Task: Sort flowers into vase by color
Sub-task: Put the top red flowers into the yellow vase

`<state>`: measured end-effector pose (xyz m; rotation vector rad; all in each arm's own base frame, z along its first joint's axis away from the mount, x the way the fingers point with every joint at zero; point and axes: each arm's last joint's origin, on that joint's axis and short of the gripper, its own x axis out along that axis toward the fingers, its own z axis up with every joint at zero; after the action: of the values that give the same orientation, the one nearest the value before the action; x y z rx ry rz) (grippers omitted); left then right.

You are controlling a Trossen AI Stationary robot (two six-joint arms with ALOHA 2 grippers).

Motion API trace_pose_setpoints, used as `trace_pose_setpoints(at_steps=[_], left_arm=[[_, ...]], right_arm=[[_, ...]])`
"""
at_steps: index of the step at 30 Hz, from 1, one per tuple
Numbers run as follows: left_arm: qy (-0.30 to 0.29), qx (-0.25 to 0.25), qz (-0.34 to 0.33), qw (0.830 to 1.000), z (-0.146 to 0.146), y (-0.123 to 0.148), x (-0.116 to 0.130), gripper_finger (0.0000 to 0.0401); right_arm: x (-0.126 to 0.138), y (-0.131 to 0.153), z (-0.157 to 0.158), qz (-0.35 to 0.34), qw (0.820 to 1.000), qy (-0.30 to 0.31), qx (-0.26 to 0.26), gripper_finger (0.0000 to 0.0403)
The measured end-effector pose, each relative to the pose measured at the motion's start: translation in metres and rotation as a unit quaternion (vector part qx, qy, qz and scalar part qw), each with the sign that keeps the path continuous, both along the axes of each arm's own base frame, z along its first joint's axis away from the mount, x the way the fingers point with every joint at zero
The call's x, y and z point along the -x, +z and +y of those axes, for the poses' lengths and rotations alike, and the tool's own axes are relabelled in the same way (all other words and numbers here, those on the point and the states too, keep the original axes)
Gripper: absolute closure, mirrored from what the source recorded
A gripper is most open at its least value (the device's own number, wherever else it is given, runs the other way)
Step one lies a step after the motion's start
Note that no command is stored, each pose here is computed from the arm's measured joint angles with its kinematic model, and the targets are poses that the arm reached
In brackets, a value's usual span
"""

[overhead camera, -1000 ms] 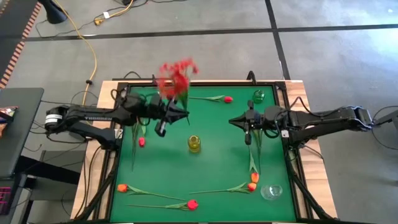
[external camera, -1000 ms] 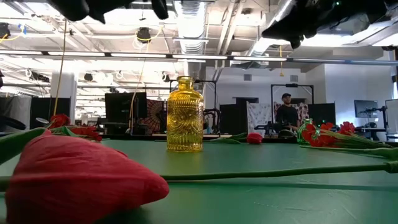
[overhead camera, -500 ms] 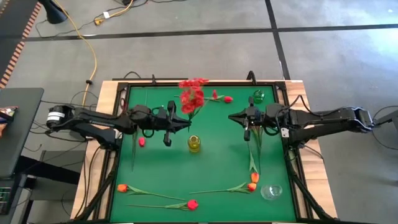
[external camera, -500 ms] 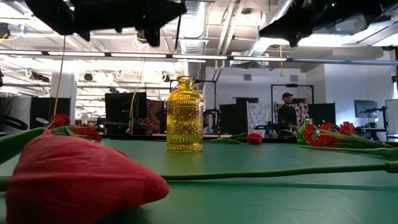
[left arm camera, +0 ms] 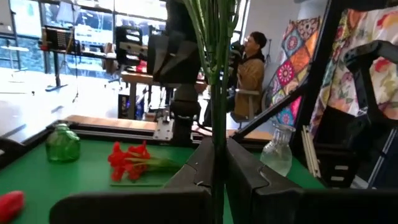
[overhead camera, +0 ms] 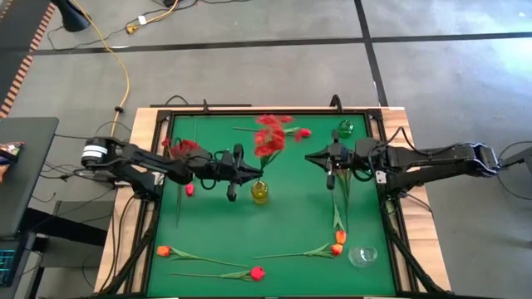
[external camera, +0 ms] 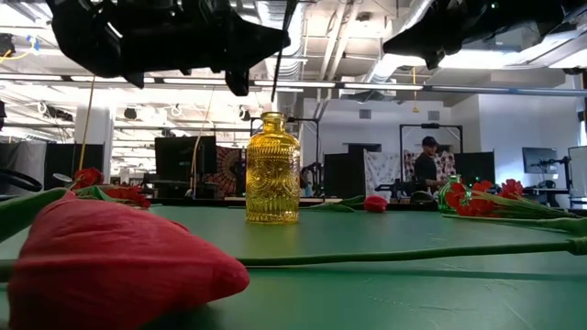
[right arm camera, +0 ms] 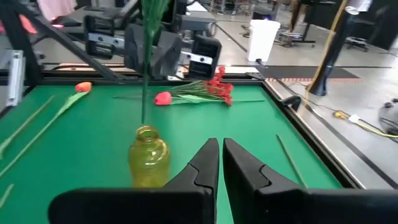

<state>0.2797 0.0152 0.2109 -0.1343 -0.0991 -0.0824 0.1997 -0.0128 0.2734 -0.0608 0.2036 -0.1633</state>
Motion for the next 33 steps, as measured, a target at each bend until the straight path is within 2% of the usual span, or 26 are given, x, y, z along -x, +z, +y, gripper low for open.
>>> trace_pose_setpoints(at_steps=[13,24,33], left_arm=[[0.015,-0.038,0.018,0.999,-0.003,-0.007,-0.003,0.0399],[0.013,-0.050,0.048,0.997,-0.003,-0.014,-0.003,0.0399],[0.012,-0.040,0.069,0.997,-0.004,-0.033,0.013,0.0399]], right_arm=[[0.000,-0.001,0.001,0.003,1.000,0.010,-0.003,0.0353],[0.000,-0.001,0.001,0.003,1.000,0.011,-0.003,0.0353],[0.000,-0.001,0.001,0.003,1.000,0.011,-0.003,0.0353]])
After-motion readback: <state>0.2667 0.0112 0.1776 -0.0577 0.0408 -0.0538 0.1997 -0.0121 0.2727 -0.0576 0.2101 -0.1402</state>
